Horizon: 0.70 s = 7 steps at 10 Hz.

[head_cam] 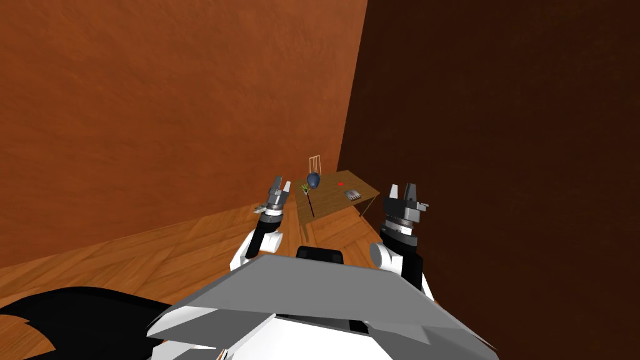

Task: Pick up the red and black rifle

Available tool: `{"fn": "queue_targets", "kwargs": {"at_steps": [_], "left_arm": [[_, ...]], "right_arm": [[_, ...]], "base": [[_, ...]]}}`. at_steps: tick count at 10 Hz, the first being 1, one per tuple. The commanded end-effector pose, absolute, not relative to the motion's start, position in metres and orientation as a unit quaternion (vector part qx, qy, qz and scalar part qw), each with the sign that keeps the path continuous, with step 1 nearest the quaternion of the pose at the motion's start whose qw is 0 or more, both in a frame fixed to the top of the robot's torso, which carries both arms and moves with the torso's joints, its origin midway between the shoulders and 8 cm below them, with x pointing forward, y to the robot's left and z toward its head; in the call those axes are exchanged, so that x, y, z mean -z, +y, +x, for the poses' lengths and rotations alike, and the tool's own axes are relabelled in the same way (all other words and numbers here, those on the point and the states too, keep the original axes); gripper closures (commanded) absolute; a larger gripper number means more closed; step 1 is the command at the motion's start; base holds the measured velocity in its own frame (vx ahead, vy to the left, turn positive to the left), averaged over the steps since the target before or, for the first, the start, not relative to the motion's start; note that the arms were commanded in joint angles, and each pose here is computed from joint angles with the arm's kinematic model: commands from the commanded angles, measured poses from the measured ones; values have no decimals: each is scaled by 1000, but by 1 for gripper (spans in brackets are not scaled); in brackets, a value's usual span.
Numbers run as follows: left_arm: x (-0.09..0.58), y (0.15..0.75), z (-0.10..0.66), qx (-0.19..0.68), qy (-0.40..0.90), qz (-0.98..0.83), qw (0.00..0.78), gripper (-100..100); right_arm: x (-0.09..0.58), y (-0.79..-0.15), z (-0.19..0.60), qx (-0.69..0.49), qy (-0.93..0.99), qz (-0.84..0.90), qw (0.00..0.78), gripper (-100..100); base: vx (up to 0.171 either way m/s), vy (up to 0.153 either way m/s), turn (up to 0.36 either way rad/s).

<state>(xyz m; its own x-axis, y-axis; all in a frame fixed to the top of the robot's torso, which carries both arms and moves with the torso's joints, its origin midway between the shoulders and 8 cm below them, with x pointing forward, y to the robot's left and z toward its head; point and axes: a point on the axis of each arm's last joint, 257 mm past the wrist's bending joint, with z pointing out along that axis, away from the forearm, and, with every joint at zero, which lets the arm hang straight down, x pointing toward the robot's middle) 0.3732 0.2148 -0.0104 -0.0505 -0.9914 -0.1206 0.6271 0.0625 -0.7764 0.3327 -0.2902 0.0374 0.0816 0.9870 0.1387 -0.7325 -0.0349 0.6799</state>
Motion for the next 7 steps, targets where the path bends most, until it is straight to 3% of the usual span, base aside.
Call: {"fn": "queue_targets", "kwargs": {"at_steps": [1,7], "left_arm": [[22,206,377,650,368,-264,610,-100],[98,167,392,694,443,-325,465,-100]], "right_arm": [[-37,-290,333,-647,202,315,665,0],[-37,-290,333,-647,202,315,665,0]], "base": [[-77,-29,-122],[-103,-55,-214]]}}
